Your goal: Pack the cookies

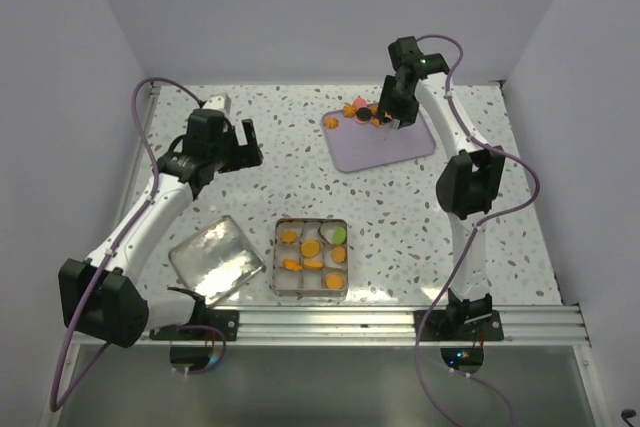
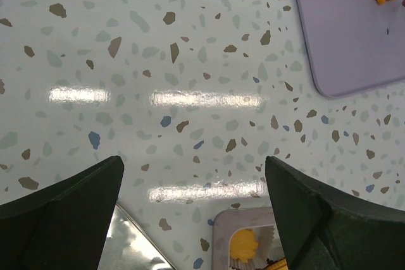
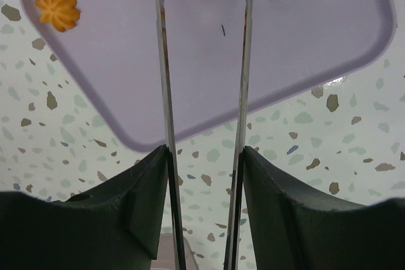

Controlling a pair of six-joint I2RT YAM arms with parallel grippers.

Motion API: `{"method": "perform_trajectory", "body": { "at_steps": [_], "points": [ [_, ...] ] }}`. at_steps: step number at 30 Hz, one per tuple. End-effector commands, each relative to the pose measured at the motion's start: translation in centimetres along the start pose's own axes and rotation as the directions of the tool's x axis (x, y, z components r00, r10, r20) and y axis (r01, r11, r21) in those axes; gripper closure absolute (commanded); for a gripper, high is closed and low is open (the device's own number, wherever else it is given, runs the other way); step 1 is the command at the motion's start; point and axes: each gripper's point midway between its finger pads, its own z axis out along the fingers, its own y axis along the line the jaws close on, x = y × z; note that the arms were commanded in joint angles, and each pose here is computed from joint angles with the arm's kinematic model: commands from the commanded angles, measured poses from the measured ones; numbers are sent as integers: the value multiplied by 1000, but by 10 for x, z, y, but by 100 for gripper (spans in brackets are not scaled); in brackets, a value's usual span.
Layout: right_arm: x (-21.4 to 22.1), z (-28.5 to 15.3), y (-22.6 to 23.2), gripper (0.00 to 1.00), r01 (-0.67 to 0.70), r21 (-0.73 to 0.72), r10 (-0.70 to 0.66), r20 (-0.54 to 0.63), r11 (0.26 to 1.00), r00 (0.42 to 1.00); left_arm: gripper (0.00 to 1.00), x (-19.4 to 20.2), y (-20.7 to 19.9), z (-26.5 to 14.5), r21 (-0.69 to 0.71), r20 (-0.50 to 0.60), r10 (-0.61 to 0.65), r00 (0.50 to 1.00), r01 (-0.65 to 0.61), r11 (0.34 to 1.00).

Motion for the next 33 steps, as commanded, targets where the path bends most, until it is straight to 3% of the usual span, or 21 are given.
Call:
{"method": "perform_trajectory", "body": {
  "at_steps": [1, 13, 21, 33],
  "points": [
    [-18, 0, 4, 48, -24, -4, 24, 69, 1000, 997, 0, -18, -9, -1, 20, 42, 2, 999, -3, 1000],
    [-15, 29, 8, 50, -30, 2, 30, 33, 1000, 999, 0, -20, -9, 3, 14, 36, 12, 999, -12, 1000],
    [8, 29, 0, 69, -6, 16, 6, -36, 1000, 999, 0, -22, -8, 2, 8, 46, 13, 999, -13, 1000],
    [9, -38, 2, 77, -18, -80, 19, 15, 997, 1000, 0, -17, -8, -1, 22, 48, -10, 999, 9, 1000]
  ]
}}
